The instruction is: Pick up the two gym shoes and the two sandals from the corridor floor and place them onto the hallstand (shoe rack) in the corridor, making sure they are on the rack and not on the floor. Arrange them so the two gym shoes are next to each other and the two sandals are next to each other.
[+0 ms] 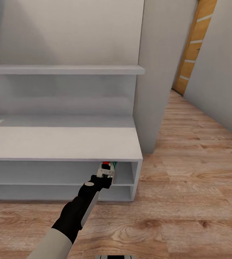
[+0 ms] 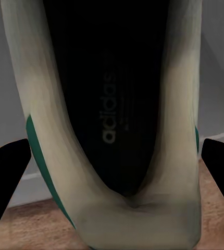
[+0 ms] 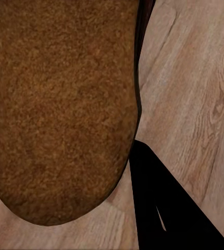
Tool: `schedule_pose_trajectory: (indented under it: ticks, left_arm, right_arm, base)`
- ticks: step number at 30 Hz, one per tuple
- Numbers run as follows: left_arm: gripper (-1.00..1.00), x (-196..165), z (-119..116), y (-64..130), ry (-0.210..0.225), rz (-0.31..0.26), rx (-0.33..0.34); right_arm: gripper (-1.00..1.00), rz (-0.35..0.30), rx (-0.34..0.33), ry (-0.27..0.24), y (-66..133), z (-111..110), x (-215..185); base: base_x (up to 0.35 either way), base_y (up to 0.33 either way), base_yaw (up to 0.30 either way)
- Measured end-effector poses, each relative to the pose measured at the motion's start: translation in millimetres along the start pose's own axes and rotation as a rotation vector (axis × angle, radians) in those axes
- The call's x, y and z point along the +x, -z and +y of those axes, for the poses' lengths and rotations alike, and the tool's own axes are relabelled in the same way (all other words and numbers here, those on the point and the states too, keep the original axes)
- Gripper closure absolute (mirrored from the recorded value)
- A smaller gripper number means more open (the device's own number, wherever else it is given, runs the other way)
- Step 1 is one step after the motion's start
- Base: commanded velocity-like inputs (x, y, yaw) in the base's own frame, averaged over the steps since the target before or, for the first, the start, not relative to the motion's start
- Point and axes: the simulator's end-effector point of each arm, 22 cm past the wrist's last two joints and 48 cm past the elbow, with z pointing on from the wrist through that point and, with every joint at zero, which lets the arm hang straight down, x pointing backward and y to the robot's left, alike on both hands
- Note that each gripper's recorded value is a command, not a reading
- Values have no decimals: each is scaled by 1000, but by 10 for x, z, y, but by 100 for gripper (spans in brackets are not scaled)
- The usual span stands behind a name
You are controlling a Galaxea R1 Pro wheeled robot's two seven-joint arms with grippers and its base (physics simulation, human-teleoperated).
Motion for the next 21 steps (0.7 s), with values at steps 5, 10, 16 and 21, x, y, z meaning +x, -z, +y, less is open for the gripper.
schedule_pose_trajectory:
  ticks: [5,10,16,21]
  left_arm:
    - [100,3,-2,-1,0,1,1]
    - [100,2,0,1,2,1,1]
    - [100,3,3,-1,2,1,0]
    - [100,4,4,-2,2,1,-1]
  right_arm:
    - [100,0,0,0,0,1,2]
    - [100,0,-1,0,1,1,2]
    - [100,1,0,0,-1,2,3]
    - [100,0,0,0,-1,2,3]
  base:
    - [23,-7,0]
    - [210,-1,0]
    - [84,0,0]
    - [9,0,0]
